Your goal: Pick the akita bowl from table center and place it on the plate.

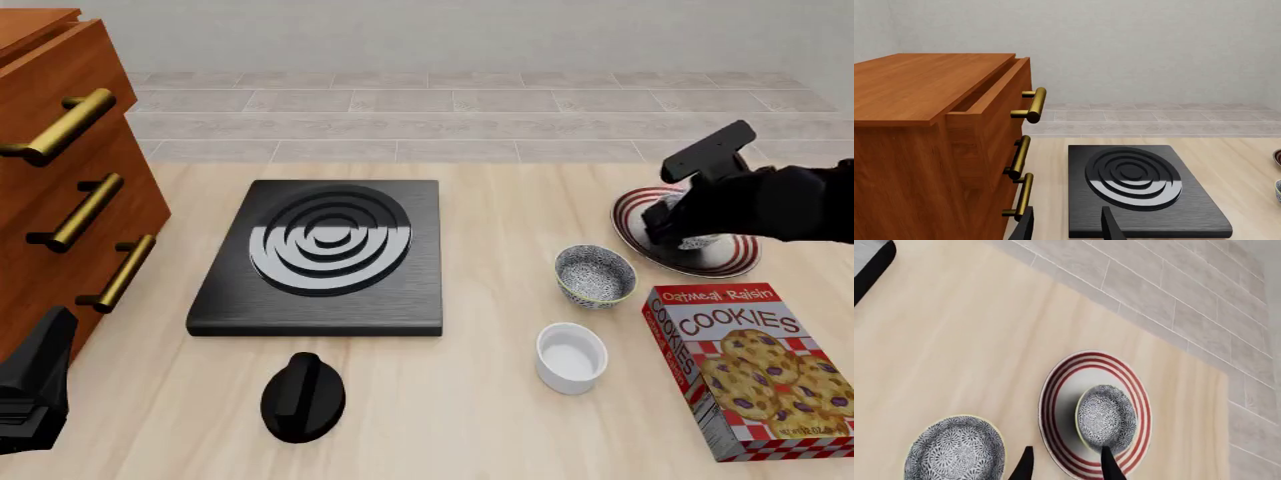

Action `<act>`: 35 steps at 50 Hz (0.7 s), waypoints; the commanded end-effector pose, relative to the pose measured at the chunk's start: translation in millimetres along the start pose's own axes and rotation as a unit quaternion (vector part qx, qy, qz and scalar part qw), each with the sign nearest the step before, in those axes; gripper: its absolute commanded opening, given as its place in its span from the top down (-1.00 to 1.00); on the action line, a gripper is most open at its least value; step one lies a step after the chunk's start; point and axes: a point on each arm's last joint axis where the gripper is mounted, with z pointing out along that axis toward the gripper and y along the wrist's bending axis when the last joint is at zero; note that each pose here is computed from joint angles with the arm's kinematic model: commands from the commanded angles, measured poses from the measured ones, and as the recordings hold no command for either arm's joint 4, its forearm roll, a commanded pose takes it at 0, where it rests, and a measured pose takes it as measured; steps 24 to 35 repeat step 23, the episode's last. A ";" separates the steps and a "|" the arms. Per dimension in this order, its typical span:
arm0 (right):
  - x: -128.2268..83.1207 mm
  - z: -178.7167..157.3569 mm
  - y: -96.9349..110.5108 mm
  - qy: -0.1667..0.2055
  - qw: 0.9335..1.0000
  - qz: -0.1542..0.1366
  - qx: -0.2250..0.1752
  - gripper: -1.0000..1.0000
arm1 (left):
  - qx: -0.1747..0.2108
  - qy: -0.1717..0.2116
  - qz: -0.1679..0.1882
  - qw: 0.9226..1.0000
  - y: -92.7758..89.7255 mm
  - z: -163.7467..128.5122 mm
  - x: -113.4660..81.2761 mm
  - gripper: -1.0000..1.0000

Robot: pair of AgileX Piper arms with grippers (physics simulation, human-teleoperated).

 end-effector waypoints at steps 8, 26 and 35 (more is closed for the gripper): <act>3.0 -50.0 14.5 -0.064 0.998 0.014 0.017 -1.00 | 0.000 0.000 0.000 1.000 0.0 0.0 0.0 -1.00; -0.7 -123.4 13.1 -0.161 0.985 0.029 0.059 -1.00 | 0.000 0.000 0.000 1.000 0.0 0.0 0.0 -1.00; -0.7 -123.4 13.1 -0.161 0.985 0.029 0.059 -1.00 | 0.000 0.000 0.000 1.000 0.0 0.0 0.0 -1.00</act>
